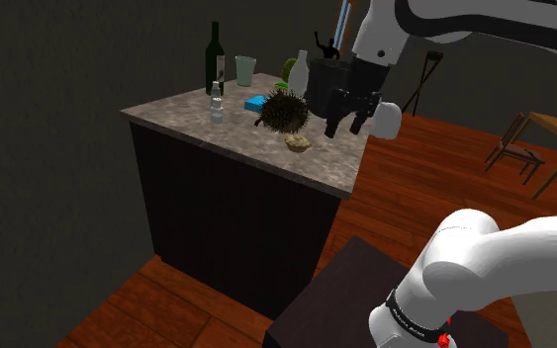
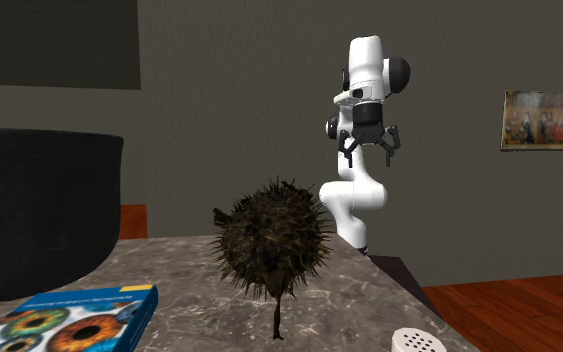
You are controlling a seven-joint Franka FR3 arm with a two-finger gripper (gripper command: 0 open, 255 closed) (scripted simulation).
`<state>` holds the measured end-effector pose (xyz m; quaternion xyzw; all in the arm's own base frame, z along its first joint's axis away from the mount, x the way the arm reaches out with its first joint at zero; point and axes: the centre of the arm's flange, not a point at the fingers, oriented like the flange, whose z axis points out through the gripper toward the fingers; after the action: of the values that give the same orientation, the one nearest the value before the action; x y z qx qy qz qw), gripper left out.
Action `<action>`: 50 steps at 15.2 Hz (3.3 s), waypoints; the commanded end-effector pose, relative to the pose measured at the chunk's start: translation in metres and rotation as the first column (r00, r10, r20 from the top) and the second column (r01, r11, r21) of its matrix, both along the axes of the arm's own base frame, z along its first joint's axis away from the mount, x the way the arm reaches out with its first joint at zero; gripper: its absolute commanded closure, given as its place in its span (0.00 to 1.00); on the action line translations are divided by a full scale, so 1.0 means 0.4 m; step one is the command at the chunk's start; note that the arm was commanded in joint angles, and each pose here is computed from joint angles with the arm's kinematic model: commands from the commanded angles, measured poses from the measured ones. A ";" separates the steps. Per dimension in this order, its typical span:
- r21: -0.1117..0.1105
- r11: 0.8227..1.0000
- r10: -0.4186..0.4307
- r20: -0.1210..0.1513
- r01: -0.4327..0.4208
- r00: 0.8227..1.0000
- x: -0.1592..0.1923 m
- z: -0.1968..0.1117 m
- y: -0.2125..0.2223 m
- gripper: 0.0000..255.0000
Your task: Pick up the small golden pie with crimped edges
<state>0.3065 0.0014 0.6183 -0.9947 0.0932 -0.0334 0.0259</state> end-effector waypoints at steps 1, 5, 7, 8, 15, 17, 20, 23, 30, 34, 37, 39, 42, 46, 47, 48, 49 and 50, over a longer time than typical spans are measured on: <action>0.000 1.000 0.000 0.000 0.000 1.000 0.000 0.000 0.000 0.00; -0.147 0.989 -0.012 -0.002 0.011 1.000 0.109 -0.067 0.017 0.00; -0.219 0.976 -0.018 -0.003 0.017 1.000 0.163 -0.102 0.022 0.00; -0.255 0.967 -0.021 -0.003 0.019 1.000 0.190 -0.119 0.023 0.00; -0.493 0.870 -0.041 -0.001 0.036 0.999 0.380 -0.241 0.010 0.00; -0.555 0.831 -0.047 0.001 0.040 0.999 0.433 -0.275 0.000 0.00; -0.643 0.764 -0.056 0.004 0.045 0.998 0.514 -0.324 -0.020 0.00; -0.724 0.688 -0.064 0.008 0.050 0.998 0.594 -0.371 -0.046 0.00; -0.741 0.670 -0.065 0.009 0.051 0.998 0.613 -0.461 -0.052 0.00; -0.741 0.670 -0.065 0.009 0.051 0.998 0.613 -0.481 -0.052 1.00; -0.741 0.670 -0.065 0.009 0.051 0.998 0.614 -0.481 -0.051 1.00; -0.741 0.670 -0.065 0.009 0.051 0.998 0.613 -0.481 -0.052 1.00; -0.741 0.670 -0.065 0.009 0.051 0.998 0.613 -0.481 -0.053 1.00; -0.741 0.670 -0.065 0.009 0.051 0.998 0.613 -0.442 -0.052 1.00; -0.741 0.670 -0.065 0.009 0.051 0.998 0.613 -0.429 -0.052 1.00; -0.741 0.670 -0.065 0.009 0.051 0.998 0.613 -0.415 -0.052 1.00; -0.741 0.670 -0.065 0.009 0.051 0.998 0.613 -0.402 -0.052 1.00; -0.741 0.670 -0.065 0.009 0.051 0.998 0.613 -0.389 -0.052 1.00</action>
<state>0.5520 -0.0188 0.4568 -0.9166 0.1032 -0.0607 -0.3813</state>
